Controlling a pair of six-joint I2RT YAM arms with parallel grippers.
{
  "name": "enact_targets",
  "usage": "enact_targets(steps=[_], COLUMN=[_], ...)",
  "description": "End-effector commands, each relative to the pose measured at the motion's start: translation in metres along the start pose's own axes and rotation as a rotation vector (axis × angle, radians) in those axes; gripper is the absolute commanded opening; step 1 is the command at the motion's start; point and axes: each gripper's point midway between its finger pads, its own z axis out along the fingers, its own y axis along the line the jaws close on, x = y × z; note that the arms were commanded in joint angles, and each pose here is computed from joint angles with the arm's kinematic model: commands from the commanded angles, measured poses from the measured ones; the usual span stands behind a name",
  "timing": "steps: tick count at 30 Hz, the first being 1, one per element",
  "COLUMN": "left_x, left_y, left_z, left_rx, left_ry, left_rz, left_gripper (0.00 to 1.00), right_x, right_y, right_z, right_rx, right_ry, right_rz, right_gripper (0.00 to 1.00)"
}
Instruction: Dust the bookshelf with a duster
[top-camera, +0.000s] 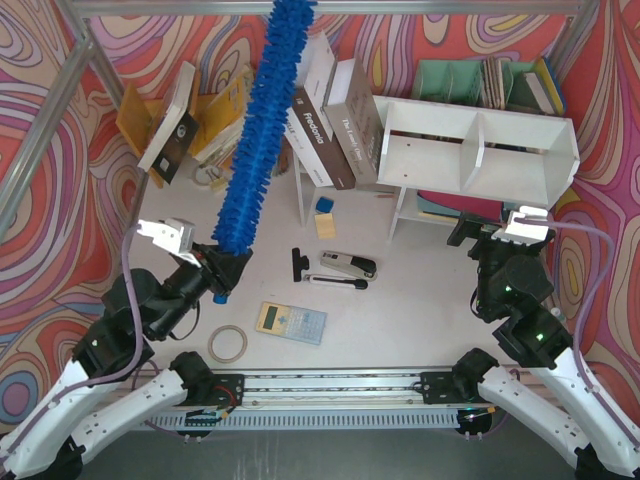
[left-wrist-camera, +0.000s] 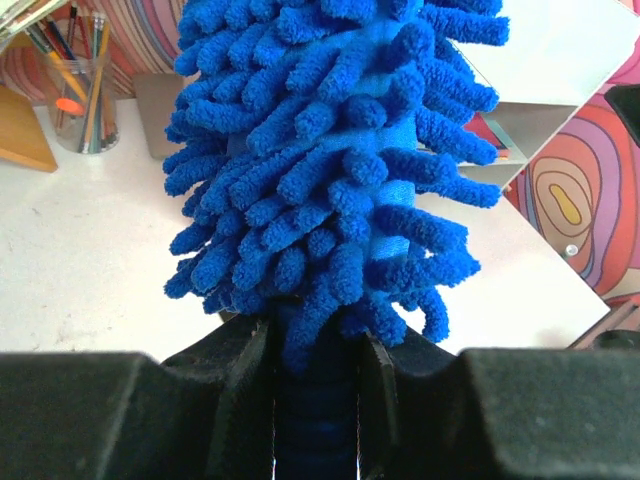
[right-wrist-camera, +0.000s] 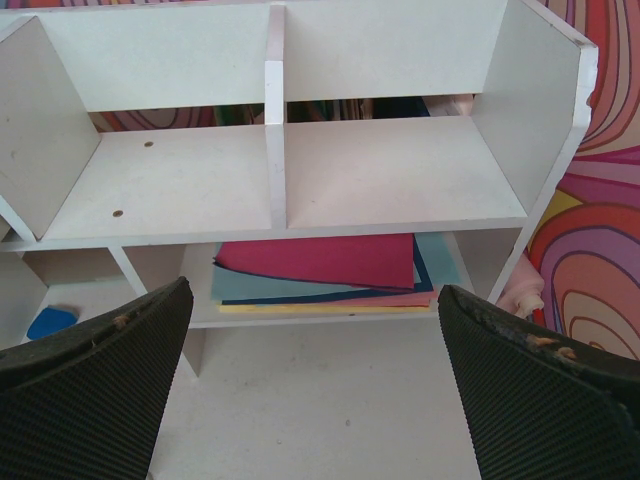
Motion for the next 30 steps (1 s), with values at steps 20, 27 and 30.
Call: enact_targets(steps=[20,27,30], left_x=[-0.008,0.006,0.004], left_y=[0.015,0.022,0.028], left_z=[0.003,0.011,0.006], left_rx=[-0.092,-0.129,-0.153], left_ry=[-0.046,-0.036,-0.054], left_rz=[-0.013,-0.037,-0.041], left_gripper=[0.0,0.0,0.0], right_x=[-0.006,-0.006,-0.005], right_y=[0.0,-0.002,0.0], right_z=[0.0,-0.001,0.0], right_rx=[0.003,0.005,0.001], right_ry=[-0.017,-0.018,-0.017], right_rz=[0.027,0.029,0.027], right_gripper=[0.99,0.99,0.99])
